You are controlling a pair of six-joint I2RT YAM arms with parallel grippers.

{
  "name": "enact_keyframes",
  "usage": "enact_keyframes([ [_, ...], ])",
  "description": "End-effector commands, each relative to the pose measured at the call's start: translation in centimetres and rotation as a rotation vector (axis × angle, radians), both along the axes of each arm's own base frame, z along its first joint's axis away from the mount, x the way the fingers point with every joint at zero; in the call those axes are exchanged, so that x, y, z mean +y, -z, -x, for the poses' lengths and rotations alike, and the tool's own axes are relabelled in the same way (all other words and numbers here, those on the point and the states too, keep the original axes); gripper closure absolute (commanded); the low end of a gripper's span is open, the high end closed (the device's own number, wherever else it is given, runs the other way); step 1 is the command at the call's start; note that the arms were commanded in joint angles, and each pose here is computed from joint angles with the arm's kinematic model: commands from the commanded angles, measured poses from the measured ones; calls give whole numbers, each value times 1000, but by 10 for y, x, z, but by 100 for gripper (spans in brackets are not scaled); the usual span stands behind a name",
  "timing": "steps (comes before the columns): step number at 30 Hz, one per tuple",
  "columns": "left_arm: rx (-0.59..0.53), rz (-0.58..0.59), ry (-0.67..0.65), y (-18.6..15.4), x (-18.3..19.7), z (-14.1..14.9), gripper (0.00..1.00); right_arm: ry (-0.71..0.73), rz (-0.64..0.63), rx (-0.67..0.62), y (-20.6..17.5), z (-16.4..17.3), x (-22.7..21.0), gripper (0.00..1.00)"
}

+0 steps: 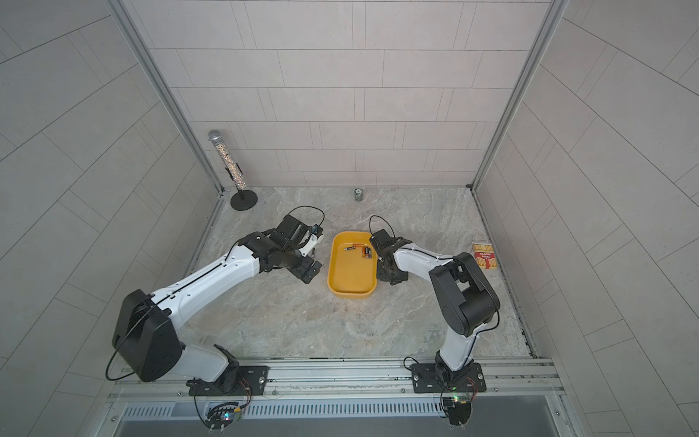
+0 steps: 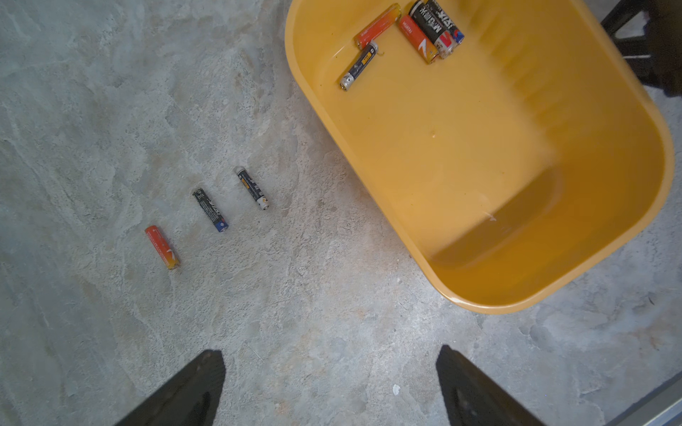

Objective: Take the batteries out of the storage box
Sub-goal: Place the battery at the center of the board, then pick up the battery from the storage box.

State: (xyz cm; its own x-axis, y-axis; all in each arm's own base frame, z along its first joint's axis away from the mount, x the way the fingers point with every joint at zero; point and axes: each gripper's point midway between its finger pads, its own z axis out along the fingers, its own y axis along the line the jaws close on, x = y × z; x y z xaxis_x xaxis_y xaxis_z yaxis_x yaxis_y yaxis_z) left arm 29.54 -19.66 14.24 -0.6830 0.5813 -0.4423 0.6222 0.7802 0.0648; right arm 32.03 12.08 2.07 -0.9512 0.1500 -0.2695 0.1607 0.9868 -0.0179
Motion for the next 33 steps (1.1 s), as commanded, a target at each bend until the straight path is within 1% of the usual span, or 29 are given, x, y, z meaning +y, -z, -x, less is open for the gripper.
enact_keyframes([
  [1, -14, -34, -20, -5, 8, -5, 2, 20, 45, 45, 8, 10, -10, 75],
  [6, -51, -32, -20, -13, 10, -6, 2, 12, 13, 25, -8, 10, -6, 71],
  [9, -92, -1, -9, -23, 8, -7, 1, 9, -10, -5, -27, 11, -4, 70],
  [11, -131, 16, -15, -32, 6, -12, 2, 1, -29, -39, -44, 11, -4, 69],
  [12, -160, 24, -17, -40, 4, -18, 2, -11, -43, -61, -56, 11, -3, 68],
  [14, -165, 32, 9, -53, -6, -26, 3, -46, -82, -126, -79, 10, 2, 64],
  [16, -156, 30, 18, -67, -19, -43, 8, -86, -120, -222, -105, 9, 4, 59],
  [18, -103, 30, 49, -67, -36, -56, 13, -127, -145, -327, -125, 9, 4, 55],
  [20, -51, 22, 72, -58, -53, -69, 16, -185, -179, -436, -142, 12, 6, 51],
  [22, -14, -12, 101, -44, -71, -80, 17, -219, -193, -530, -155, 17, 4, 48],
  [24, 21, -58, 153, -28, -87, -85, 17, -237, -196, -582, -163, 24, 1, 48],
  [28, 92, -105, 235, 5, -115, -95, 17, -241, -196, -640, -168, 36, -7, 47],
  [33, 134, -166, 241, 40, -129, -111, 18, -251, -201, -658, -166, 40, -8, 47],
])
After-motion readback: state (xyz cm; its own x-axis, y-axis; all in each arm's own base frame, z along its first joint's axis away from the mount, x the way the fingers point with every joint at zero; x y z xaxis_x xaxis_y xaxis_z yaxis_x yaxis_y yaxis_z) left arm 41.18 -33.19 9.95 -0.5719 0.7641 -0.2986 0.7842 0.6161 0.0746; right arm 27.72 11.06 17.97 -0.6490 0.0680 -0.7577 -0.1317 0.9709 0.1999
